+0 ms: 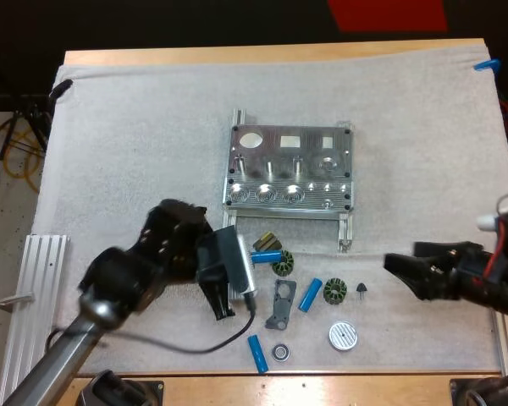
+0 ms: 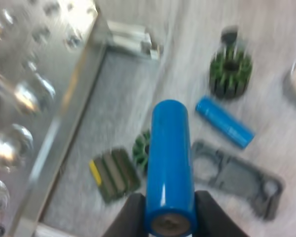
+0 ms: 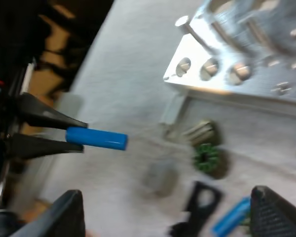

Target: Load cells from left to right

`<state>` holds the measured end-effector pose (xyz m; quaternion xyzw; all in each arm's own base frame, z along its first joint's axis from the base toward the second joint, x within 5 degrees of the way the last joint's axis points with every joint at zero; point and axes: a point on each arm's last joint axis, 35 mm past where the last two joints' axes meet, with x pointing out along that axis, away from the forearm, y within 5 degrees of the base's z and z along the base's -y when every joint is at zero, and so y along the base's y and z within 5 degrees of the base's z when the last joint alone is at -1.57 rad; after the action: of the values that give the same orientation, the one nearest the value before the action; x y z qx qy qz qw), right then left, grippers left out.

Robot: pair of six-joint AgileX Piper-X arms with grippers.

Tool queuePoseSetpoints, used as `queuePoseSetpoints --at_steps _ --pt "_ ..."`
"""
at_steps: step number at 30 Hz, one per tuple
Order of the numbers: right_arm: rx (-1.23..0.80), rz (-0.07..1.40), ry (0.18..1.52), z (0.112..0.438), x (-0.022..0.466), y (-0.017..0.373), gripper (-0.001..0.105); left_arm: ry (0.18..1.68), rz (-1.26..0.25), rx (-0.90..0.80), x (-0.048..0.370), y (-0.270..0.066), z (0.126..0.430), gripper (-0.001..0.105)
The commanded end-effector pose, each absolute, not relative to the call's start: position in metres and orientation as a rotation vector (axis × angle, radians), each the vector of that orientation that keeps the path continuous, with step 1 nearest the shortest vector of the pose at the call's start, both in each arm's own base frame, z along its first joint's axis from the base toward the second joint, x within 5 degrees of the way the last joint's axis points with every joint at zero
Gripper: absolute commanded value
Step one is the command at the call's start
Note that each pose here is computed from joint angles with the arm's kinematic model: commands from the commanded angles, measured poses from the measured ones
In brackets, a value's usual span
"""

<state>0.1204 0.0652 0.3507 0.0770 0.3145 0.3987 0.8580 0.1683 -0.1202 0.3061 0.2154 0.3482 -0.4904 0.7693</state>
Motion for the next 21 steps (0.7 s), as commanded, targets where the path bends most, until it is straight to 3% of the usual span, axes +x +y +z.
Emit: queuePoseSetpoints --at_steps 1,5,12,21 --pt "0.245 0.928 0.674 0.349 0.129 0.072 0.067 0.707 -1.088 0.426 0.160 -0.118 0.318 0.000" --pt "0.372 1.127 0.718 0.341 0.154 0.088 0.067 0.622 -1.108 0.343 0.143 -0.109 0.337 0.000" --pt "0.463 1.318 0.719 0.336 0.185 0.104 0.066 0.483 -1.182 0.198 0.136 -0.109 0.359 0.000" --pt "0.505 1.522 0.705 0.336 0.202 0.131 0.046 0.348 -1.206 0.136 0.141 -0.114 0.374 0.000"
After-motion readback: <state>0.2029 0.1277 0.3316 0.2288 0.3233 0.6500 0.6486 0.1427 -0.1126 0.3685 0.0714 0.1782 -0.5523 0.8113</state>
